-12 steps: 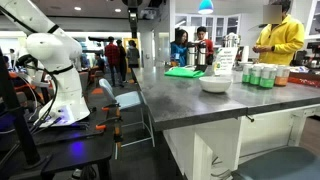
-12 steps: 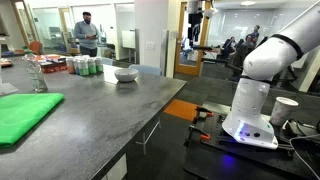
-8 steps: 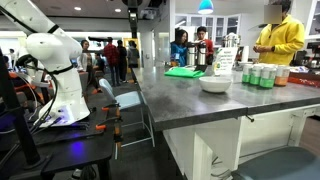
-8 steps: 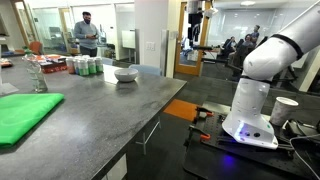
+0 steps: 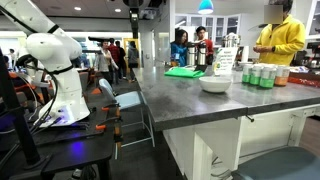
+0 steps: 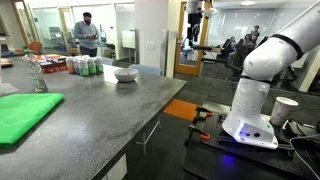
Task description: Slide the bowl forward
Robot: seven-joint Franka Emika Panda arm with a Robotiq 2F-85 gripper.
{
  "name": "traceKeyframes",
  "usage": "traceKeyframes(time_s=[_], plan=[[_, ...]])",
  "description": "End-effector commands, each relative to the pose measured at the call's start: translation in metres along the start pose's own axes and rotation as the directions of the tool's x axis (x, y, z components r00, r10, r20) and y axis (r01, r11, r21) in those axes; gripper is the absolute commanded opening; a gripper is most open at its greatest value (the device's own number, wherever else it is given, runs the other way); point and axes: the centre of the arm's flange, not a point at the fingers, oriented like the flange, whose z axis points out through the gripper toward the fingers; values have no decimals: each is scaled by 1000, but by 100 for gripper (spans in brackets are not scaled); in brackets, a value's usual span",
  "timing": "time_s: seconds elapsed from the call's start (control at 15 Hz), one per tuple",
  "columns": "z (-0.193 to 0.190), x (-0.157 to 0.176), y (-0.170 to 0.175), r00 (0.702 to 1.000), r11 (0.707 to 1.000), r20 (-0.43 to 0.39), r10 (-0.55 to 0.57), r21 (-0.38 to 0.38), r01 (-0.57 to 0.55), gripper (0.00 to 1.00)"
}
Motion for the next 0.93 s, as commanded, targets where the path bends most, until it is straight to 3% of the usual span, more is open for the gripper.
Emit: traceKeyframes(time_s=[0.0, 0.13, 0.4, 0.53, 0.87], plan=[[0, 35, -4, 999, 998, -49, -11, 58, 14, 100], [3, 68, -13, 995, 997, -99, 18, 79, -11, 100], [28, 149, -24, 978, 976, -184, 96, 212, -56, 100], [52, 180, -29, 978, 955, -173, 118, 288, -64, 100], [119, 236, -45, 987, 919, -115, 114, 389, -61, 100]])
